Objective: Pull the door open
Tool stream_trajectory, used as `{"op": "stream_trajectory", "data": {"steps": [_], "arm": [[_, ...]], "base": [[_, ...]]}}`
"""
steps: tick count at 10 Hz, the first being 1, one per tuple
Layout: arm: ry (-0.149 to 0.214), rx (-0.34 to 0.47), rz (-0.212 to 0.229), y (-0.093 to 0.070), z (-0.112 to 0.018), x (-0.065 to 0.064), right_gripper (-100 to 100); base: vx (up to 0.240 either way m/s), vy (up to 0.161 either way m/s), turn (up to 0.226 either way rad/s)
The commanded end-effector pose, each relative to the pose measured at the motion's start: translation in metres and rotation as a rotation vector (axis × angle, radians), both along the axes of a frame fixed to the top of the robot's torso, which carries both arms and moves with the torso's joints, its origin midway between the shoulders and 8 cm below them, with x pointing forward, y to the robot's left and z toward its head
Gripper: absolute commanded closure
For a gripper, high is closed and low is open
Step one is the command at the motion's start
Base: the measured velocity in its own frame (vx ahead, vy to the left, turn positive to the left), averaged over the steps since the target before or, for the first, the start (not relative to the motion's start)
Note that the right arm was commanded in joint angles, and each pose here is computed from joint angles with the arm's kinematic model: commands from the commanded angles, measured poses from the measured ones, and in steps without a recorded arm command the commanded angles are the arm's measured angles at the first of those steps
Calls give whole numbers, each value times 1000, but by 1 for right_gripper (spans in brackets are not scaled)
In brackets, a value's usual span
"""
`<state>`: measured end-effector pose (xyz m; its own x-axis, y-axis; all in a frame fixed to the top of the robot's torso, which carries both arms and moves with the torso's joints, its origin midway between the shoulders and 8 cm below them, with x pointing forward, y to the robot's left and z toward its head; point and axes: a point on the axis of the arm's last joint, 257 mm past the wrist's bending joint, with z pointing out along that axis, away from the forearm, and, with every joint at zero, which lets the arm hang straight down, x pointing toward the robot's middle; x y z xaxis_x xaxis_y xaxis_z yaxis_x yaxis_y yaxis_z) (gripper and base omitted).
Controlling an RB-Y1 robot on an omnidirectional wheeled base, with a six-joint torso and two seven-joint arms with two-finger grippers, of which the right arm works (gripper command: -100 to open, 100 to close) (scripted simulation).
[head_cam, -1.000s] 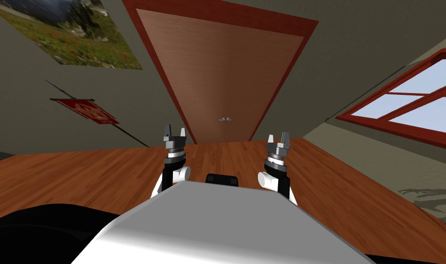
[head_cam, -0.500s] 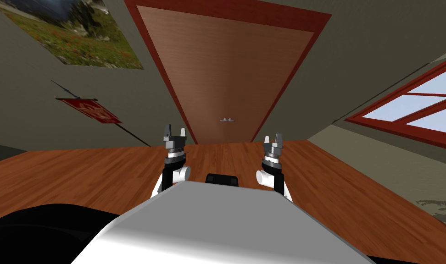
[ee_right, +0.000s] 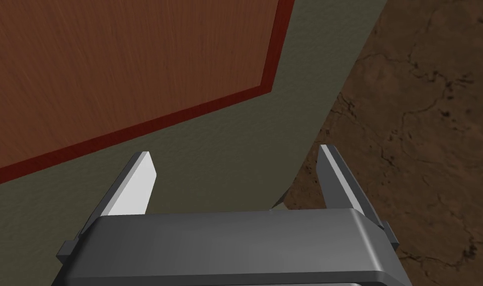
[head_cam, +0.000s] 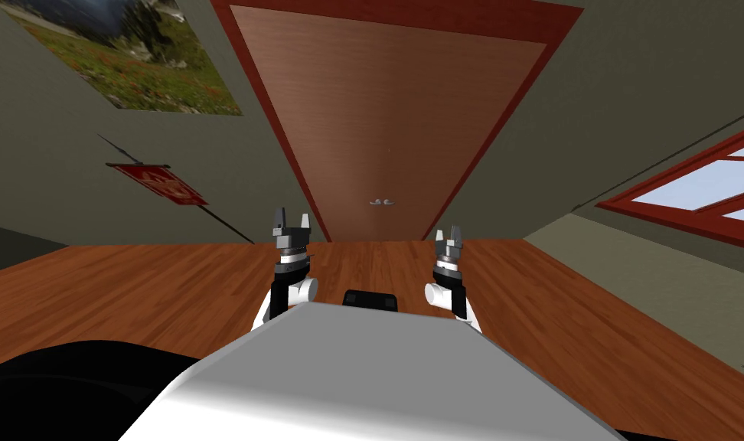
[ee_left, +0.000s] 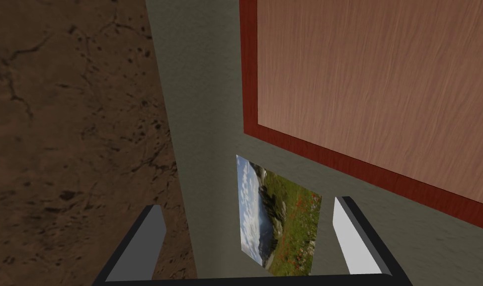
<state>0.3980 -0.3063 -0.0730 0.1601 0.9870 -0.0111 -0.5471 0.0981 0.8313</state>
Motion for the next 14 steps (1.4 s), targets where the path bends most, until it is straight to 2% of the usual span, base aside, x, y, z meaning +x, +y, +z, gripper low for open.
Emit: {"op": "stream_trajectory", "data": {"steps": [1, 5, 9, 10, 14], "arm": [[20, 6, 6, 0, -15, 5, -100], [66, 19, 18, -3, -46, 21, -100], [125, 34, 25, -7, -82, 37, -100], [134, 35, 24, -7, -87, 37, -100], [183, 48, 29, -12, -118, 50, -100]], "base": [[83, 11, 58], [97, 3, 72], [102, 0, 87], [63, -2, 24], [81, -4, 79]]}}
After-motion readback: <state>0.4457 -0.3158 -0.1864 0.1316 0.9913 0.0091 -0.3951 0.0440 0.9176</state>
